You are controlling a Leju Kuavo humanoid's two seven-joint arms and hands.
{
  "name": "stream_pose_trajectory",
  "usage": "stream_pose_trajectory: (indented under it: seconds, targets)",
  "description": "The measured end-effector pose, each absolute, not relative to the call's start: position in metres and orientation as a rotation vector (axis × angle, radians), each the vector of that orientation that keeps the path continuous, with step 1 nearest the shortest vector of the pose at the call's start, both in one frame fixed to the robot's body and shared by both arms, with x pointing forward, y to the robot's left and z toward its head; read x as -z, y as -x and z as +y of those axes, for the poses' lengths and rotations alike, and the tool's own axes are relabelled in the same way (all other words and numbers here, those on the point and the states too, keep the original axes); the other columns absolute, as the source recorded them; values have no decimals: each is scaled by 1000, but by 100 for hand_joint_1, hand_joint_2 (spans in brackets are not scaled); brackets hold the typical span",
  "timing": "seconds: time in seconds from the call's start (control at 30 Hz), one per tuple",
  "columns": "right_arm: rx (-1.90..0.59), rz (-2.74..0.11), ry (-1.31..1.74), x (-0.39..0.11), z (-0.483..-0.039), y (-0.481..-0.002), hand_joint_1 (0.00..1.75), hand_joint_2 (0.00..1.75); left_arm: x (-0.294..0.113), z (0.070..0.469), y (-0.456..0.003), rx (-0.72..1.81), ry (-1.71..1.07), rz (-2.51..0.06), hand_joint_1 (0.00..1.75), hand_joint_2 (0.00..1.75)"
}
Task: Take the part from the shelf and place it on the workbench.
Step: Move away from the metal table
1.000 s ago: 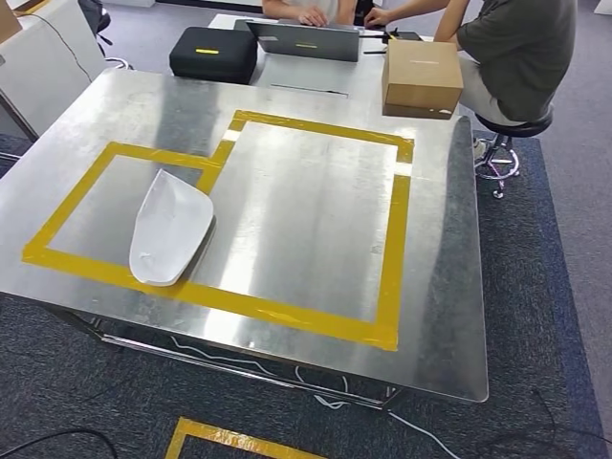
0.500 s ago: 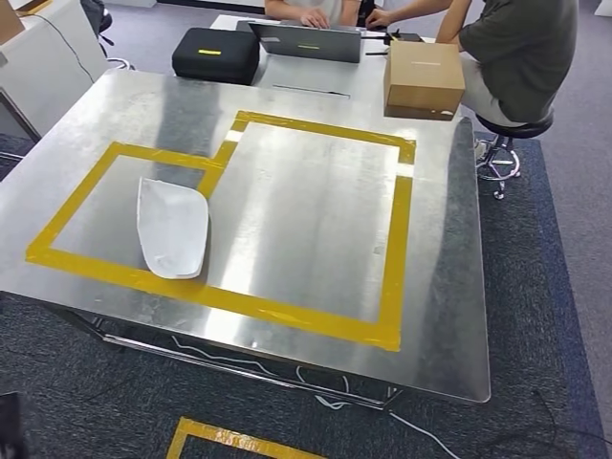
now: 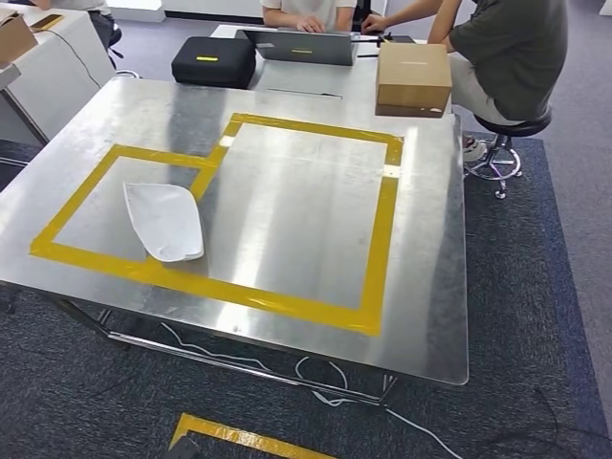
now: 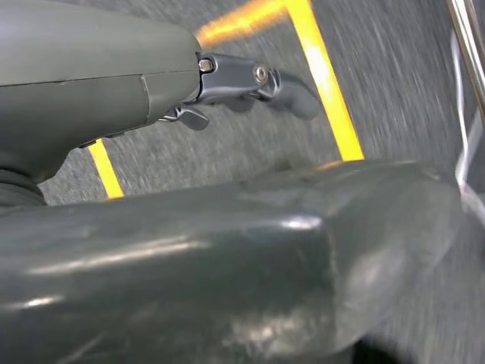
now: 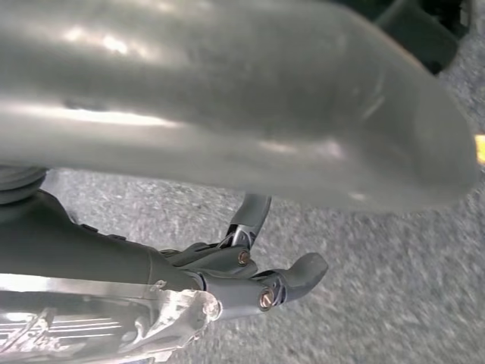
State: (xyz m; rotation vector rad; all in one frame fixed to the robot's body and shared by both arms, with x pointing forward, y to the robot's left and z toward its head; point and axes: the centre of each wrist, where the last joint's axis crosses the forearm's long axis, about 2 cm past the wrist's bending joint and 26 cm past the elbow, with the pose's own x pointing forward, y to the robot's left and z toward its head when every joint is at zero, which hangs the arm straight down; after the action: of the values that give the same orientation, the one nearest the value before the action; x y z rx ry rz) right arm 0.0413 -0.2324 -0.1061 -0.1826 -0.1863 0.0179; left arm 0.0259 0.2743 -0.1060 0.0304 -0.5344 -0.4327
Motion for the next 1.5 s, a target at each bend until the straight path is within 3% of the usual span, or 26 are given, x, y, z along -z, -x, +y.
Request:
stream_pose_trajectory:
  seconds: [0.37,0.57,1.0,1.5]
  targets:
    - [-97,-134,198,106,-233,-44,0,0,109,259,-37,539,73,-610,0,0]
    - [-70,-184,109,106,-231,-41,0,0,110,258,-36,468,114,-485,0,0]
    - [-39,-222,18,107,-235,-43,0,0,112,290,-33,369,84,-452,0,0]
    - [-40,-224,22,107,-235,-43,0,0,111,295,-35,361,75,-457,0,0]
